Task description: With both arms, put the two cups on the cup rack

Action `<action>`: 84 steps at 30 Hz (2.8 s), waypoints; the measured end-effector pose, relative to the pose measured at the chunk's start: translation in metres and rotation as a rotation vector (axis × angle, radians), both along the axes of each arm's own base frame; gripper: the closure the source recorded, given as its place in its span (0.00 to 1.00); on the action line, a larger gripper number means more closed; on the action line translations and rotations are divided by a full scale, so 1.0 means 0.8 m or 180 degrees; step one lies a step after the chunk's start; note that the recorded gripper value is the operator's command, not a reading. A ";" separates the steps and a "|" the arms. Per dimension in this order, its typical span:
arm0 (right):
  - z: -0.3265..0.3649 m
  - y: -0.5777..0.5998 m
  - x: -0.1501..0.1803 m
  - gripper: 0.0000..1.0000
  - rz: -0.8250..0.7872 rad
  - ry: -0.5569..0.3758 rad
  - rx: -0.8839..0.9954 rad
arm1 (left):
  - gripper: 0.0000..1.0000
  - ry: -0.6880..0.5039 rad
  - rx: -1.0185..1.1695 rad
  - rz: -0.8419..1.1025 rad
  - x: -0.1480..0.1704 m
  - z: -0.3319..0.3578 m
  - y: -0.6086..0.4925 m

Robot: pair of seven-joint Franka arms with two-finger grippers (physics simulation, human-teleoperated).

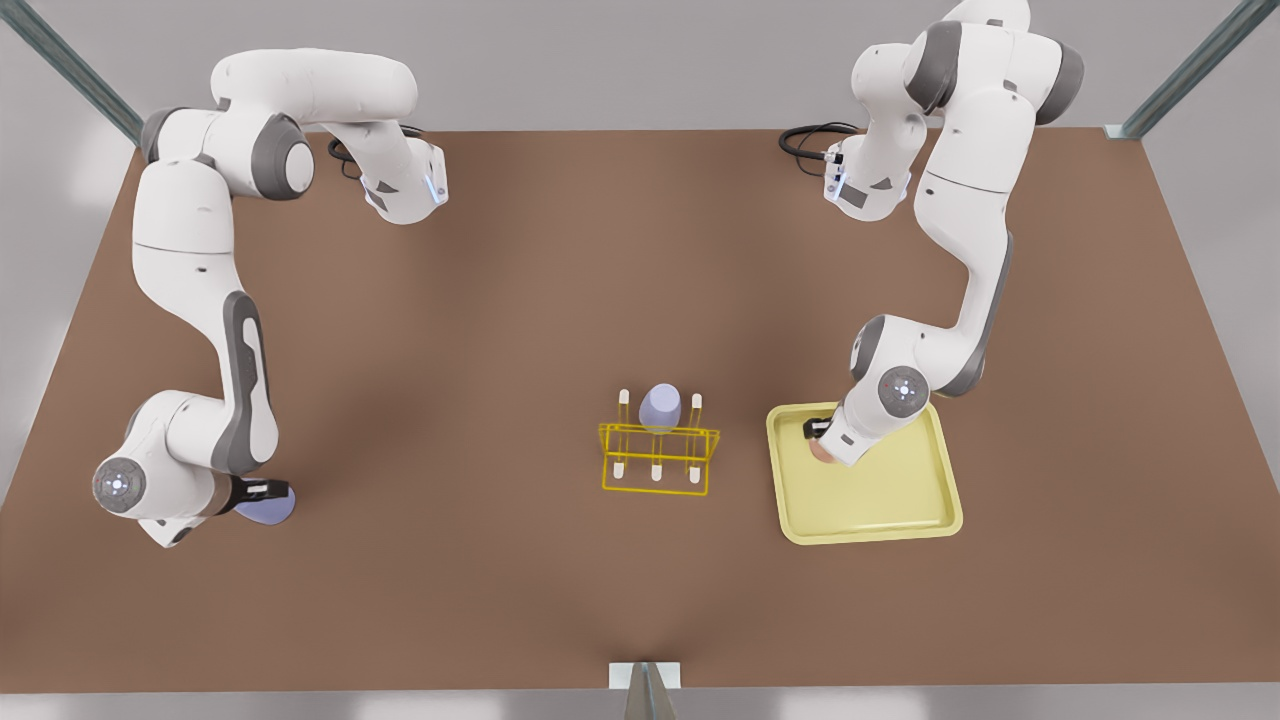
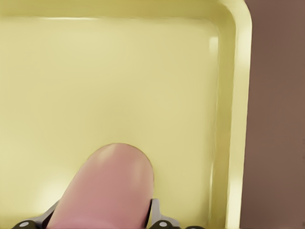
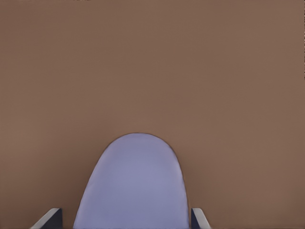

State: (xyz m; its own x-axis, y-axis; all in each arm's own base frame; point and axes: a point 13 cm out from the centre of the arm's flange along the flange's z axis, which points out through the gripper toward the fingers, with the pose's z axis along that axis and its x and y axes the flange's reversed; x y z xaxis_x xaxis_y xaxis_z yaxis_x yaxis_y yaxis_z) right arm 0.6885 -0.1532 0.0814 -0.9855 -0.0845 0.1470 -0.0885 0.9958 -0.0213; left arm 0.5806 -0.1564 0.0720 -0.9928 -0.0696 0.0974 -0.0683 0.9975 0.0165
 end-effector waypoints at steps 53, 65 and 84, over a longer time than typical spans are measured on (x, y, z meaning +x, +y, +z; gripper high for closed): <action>-0.013 -0.006 0.001 0.00 -0.0339 -0.0125 0.0010 | 0.18 -0.0396 -0.0281 0.0169 0.085 0.222 -0.338; -0.013 -0.009 0.003 0.00 -0.0373 -0.0145 0.0023 | 0.00 -0.0386 -0.0227 0.0564 0.086 0.241 -0.325; -0.011 -0.008 0.000 0.22 -0.0401 -0.0138 0.0066 | 0.00 0.0174 0.0150 0.0194 0.012 0.476 0.071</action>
State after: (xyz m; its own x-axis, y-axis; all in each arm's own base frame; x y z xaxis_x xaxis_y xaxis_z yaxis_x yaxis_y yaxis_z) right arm 0.6886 -0.1599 0.0723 -0.9939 0.0377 0.1036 0.0377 0.9993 -0.0018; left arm 0.5906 -0.0998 0.4524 -0.9799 -0.1355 0.1463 -0.1266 0.9896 0.0686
